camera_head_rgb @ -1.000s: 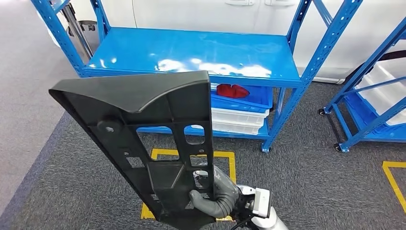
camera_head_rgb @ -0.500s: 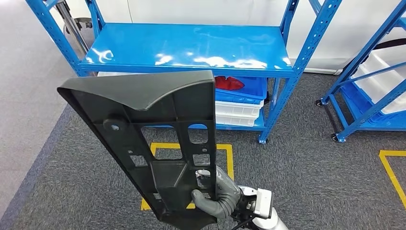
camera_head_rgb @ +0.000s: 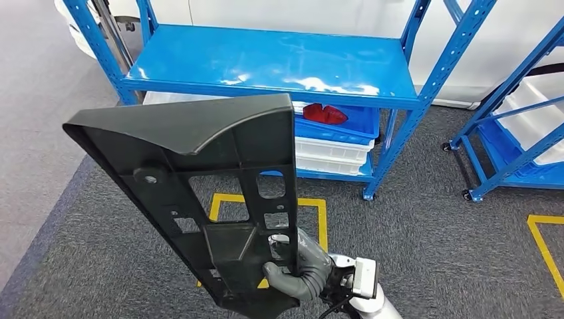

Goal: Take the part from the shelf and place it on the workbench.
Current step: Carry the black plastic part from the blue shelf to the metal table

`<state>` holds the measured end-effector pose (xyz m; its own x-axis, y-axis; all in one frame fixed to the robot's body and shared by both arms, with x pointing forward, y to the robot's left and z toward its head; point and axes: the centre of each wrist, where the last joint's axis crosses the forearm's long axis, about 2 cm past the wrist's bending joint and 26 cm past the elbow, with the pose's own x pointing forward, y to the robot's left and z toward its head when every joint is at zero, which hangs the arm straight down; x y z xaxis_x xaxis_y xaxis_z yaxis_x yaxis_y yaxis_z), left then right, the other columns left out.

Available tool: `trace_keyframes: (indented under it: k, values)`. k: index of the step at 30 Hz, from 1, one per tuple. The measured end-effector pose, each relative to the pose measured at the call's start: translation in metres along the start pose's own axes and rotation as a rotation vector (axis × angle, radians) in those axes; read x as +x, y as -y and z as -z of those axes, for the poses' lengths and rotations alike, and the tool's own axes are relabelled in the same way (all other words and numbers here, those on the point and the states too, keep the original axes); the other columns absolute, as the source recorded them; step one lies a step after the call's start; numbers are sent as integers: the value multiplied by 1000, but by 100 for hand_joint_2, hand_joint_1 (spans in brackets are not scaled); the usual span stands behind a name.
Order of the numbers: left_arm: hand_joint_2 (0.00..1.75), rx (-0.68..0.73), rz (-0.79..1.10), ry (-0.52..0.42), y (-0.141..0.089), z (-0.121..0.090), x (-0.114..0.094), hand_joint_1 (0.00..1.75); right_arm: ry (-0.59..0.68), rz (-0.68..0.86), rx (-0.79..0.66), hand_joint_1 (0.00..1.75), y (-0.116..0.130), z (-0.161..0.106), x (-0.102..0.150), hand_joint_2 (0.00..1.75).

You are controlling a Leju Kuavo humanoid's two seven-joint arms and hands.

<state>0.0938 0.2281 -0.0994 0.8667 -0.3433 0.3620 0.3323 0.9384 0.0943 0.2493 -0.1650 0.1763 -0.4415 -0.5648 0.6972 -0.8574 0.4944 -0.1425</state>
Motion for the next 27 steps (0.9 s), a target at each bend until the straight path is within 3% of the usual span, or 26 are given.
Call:
trace_keyframes:
  k: [27]
  values:
    - [175,-6,6,-3,-1,0,0,0,-3,24,-13,175,-4,-4,-3,175]
